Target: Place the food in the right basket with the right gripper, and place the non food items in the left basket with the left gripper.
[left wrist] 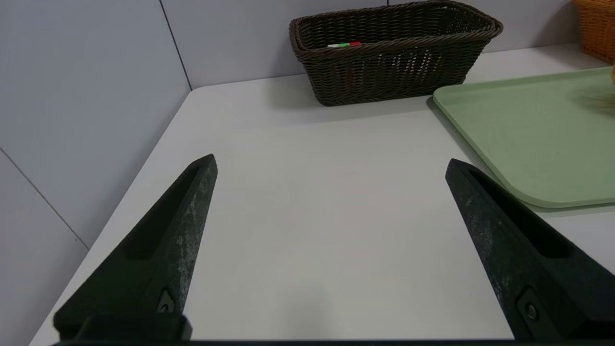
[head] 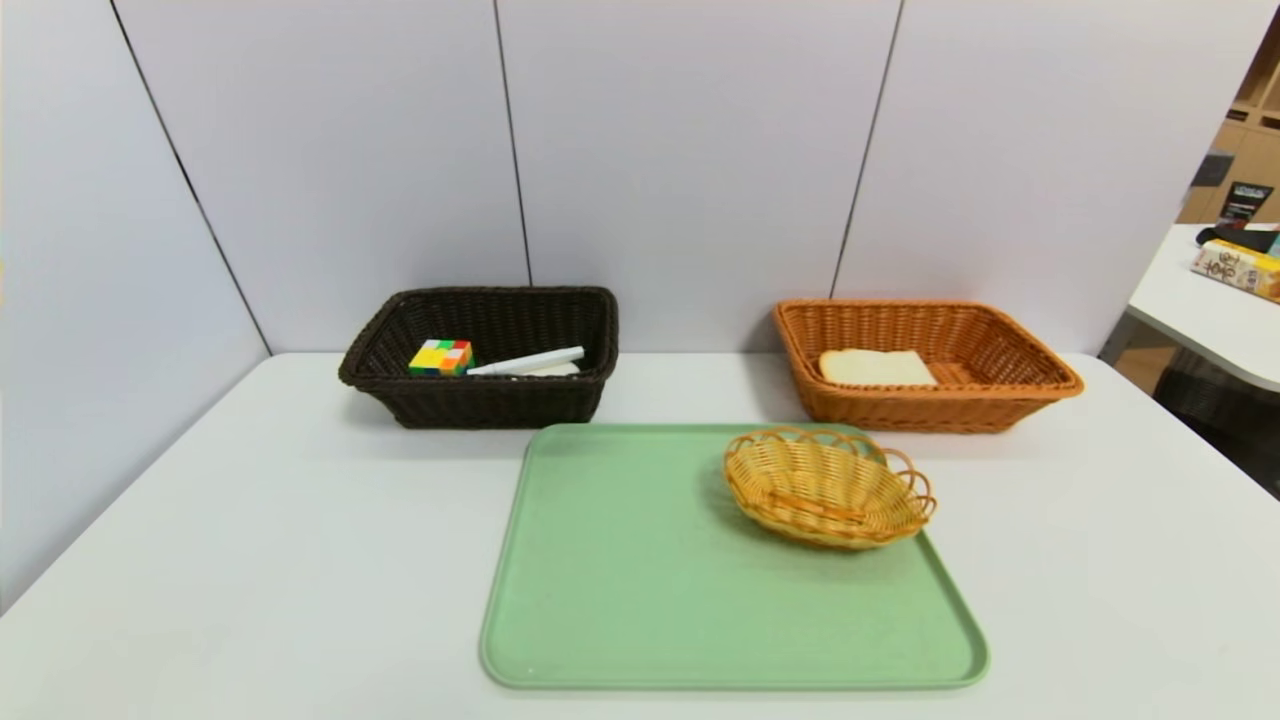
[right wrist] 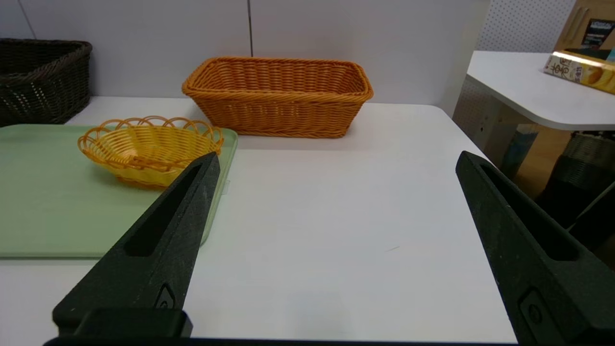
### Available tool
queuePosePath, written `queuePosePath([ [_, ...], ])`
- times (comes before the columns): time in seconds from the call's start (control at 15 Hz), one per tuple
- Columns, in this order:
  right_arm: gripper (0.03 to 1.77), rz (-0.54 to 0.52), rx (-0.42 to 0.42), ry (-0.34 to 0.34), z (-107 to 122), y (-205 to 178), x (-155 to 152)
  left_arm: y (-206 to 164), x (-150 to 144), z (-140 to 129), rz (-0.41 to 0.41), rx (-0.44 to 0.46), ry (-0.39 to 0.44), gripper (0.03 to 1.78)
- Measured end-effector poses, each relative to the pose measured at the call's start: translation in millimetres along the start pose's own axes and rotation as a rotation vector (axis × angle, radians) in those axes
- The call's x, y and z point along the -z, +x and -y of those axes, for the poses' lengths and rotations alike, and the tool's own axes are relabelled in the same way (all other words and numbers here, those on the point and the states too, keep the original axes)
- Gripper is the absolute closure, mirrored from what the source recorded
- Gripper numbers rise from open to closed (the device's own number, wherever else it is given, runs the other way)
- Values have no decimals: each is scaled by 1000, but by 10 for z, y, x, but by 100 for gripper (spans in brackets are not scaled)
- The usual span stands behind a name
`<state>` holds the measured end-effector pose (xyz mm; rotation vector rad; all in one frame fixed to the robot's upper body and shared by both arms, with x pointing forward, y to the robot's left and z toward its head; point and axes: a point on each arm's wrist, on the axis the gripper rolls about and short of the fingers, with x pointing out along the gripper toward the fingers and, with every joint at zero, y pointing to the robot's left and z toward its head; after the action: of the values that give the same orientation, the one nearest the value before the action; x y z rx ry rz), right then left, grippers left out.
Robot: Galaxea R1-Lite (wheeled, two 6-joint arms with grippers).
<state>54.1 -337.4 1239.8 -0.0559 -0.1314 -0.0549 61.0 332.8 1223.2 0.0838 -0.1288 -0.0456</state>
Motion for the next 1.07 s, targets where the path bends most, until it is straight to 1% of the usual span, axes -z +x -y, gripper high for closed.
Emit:
queuePosePath([
  [0.13, 11, -5, -10, -21, -10, -1, 137, 5, 106, 9, -1, -1, -1, 12],
  [0.4, 11, 24, -25, -18, -31, 66, 373, 30, 246, 18, 6, -5, -1, 12],
  [0.67, 11, -16, -36, -8, -39, 79, 467, 37, 292, 21, -10, -5, -4, 12],
  [0.87, 11, -80, -39, -4, -43, 77, 535, 36, 341, 25, -55, -4, -18, 12],
  [0.93, 11, -102, -40, -1, -44, 75, 558, 35, 341, 25, -55, -4, -17, 12],
  [1.0, 11, -129, -42, 9, -46, 71, 585, 35, 341, 25, -55, -4, -15, 12],
  [1.07, 11, -132, -41, 33, -46, 71, 588, 35, 341, 25, -55, -4, -14, 12],
])
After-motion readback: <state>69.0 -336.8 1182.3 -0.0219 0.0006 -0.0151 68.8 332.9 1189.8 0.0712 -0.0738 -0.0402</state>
